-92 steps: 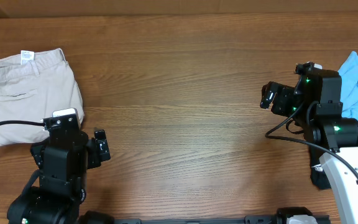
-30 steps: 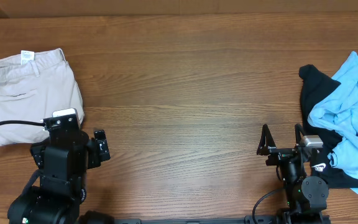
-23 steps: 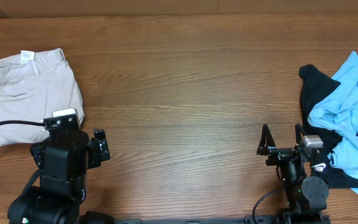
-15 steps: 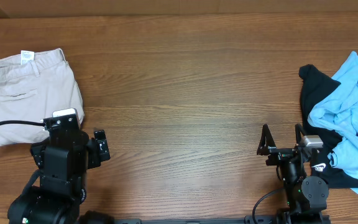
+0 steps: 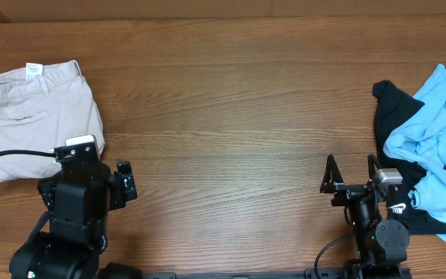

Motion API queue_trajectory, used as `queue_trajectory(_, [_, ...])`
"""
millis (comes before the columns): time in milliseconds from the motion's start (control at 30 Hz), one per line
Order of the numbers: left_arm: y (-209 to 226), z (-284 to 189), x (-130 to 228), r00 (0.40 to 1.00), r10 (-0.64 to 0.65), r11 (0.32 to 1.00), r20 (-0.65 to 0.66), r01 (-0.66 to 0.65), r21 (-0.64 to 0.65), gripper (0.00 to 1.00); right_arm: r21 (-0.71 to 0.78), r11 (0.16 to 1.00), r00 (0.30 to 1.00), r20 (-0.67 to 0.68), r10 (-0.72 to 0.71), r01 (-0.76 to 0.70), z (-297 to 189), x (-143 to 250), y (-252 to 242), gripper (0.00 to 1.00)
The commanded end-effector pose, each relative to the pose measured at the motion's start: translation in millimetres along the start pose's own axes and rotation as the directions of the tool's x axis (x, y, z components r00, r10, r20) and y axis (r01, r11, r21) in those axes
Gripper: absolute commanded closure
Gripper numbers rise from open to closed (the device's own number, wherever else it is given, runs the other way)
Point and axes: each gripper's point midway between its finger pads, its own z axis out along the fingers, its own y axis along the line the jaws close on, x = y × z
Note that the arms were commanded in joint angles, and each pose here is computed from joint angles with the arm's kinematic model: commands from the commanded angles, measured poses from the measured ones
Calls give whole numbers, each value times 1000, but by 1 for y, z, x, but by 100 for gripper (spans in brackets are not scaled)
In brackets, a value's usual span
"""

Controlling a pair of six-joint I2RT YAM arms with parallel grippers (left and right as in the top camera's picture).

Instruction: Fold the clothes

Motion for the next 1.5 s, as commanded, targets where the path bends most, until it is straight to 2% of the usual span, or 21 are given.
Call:
queue_trajectory(0, [4,0,-1,1000,-29,999,8,29,-19,0,5,1000,1000,2,-6,6,0,2,-1,0])
queue_trajectory(200, [12,-5,2,999,-50,998,18,50,-32,0,5,1000,1000,2,-6,6,0,2,-1,0])
queue_trajectory(333, [9,-3,17,996,-93,995,15,93,31,0,5,1000,1000,2,-6,6,0,2,-1,0])
queue_trajectory(533, [-14,27,40,978,-107,979,180,73,189,0,5,1000,1000,2,-6,6,0,2,-1,0])
queue_trajectory(667, [-29,44,42,933,-159,956,324,64,286,0,5,1000,1000,2,-6,6,0,2,-1,0])
queue_trajectory(800, [-45,52,36,855,-196,930,480,6,368,0,5,1000,1000,2,-6,6,0,2,-1,0])
queue_trajectory(967, [-47,52,30,747,-251,919,616,-16,394,0,5,1000,1000,2,-6,6,0,2,-1,0])
queue_trajectory(1033, [-48,56,33,721,-247,922,647,-31,387,0,5,1000,1000,2,-6,6,0,2,-1,0])
queue_trajectory(1100, [-49,64,39,724,-246,922,644,-30,386,0,5,1000,1000,2,-6,6,0,2,-1,0])
queue_trajectory(1233, [-53,88,68,822,-202,927,533,-15,374,0,5,1000,1000,2,-6,6,0,2,-1,0])
queue_trajectory(1467, [-53,88,67,819,-204,927,536,-14,374,0,5,1000,1000,2,-6,6,0,2,-1,0])
